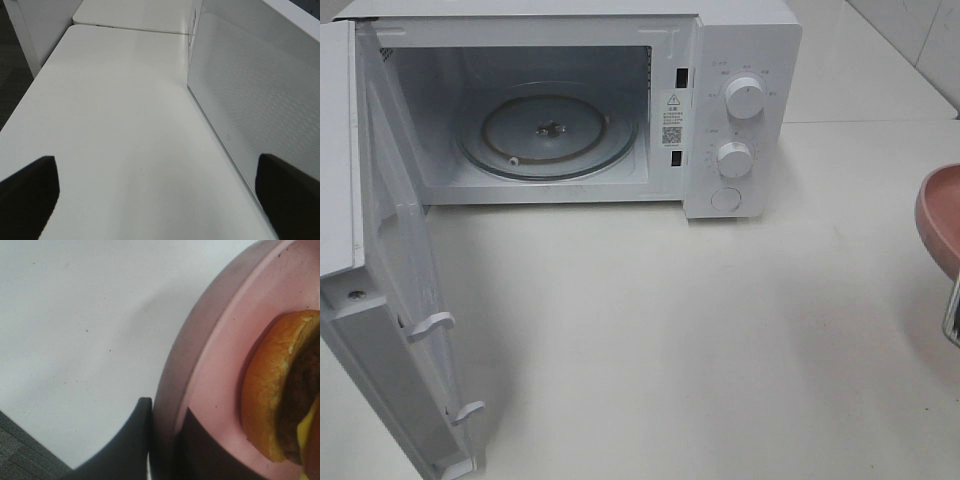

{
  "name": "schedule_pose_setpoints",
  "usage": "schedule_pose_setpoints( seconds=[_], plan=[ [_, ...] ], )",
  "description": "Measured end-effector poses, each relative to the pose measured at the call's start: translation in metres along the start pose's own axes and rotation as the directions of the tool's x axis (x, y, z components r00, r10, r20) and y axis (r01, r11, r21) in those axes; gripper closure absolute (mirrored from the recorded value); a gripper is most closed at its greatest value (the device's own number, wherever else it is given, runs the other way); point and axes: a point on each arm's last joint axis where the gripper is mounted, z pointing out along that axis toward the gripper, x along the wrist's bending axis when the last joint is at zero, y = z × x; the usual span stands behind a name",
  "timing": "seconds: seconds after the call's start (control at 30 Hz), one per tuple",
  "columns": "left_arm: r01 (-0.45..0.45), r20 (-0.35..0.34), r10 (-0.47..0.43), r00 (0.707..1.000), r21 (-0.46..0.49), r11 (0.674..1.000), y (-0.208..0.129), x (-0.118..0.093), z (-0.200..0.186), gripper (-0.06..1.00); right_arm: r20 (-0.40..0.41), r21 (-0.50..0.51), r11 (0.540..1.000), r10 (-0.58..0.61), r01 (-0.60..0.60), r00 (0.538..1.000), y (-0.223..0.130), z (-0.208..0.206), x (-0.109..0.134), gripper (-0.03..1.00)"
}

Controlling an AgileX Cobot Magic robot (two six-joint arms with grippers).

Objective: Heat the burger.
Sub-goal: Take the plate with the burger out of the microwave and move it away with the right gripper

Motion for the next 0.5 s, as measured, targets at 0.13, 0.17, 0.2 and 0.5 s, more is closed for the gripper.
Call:
schedule_pose_setpoints(
  seconds=[0.13,0.17,0.2,0.5],
  plan=[
    [0.000,0.000,0.000,1.000,0.000,1.000,0.000,0.000,0.000,-0.04,0.021,0.054,0.997,0.056,-0.057,0.998,0.010,0.003,-0.004,0.91],
    [0.000,0.000,0.000,1.000,0.000,1.000,0.000,0.000,0.000,-0.04,0.021,0.064,0.996,0.066,-0.068,0.998,0.012,0.004,-0.005,0.91],
    [0.000,0.000,0.000,1.000,0.000,1.000,0.000,0.000,0.000,-0.04,0.021,0.064,0.996,0.066,-0.068,0.998,0.012,0.004,-0.005,0.91],
    [0.000,0.000,0.000,1.000,0.000,1.000,0.000,0.000,0.000,-0.04,0.039,0.114,0.981,0.154,-0.158,0.987,0.041,0.010,-0.012,0.91]
  ],
)
